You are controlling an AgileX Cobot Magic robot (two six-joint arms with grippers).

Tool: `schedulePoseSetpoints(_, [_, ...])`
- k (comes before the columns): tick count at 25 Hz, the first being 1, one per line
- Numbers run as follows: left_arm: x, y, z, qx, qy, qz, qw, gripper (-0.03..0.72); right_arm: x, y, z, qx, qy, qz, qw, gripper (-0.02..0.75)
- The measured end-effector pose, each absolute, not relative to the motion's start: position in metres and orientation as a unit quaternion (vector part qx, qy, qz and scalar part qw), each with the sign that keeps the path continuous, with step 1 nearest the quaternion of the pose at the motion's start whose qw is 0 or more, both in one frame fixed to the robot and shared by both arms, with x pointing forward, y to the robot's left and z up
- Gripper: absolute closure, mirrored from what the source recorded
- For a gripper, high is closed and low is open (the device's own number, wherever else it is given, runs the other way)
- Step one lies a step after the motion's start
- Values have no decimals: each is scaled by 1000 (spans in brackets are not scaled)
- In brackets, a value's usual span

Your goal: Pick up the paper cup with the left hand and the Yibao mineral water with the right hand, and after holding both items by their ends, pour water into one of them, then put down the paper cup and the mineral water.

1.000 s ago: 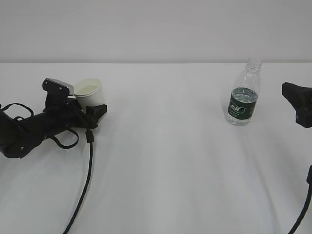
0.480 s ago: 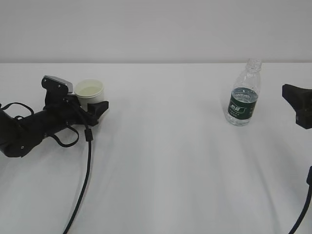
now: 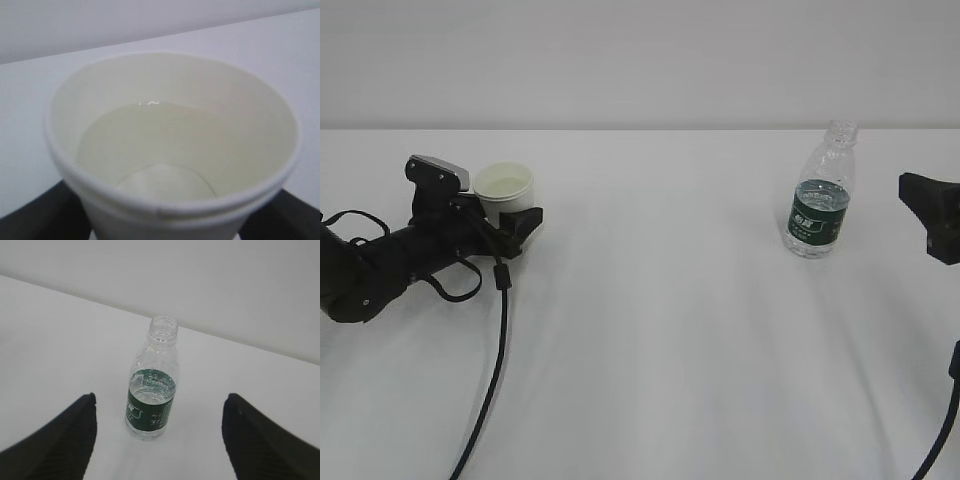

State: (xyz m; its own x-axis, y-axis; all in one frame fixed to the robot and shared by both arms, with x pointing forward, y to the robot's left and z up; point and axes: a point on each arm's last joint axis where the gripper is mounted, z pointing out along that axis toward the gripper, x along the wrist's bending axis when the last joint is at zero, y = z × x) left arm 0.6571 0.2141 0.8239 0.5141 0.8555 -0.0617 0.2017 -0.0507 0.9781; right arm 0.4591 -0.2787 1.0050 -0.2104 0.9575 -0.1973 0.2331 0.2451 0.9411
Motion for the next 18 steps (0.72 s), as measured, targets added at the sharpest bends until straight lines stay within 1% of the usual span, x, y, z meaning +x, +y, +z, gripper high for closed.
schedulePoseSetpoints(5, [652,215,822,666,403,286,558,118,459,-279,1005,453,658,415,436,147])
schedulePoseSetpoints(11, [649,220,830,661,406,291,559,118,459,-279,1005,453,658,415,436,147])
schedulePoseSetpoints(18, [641,225,825,663,419,285,551,118,459,-279,1005,456,656,417,434,147])
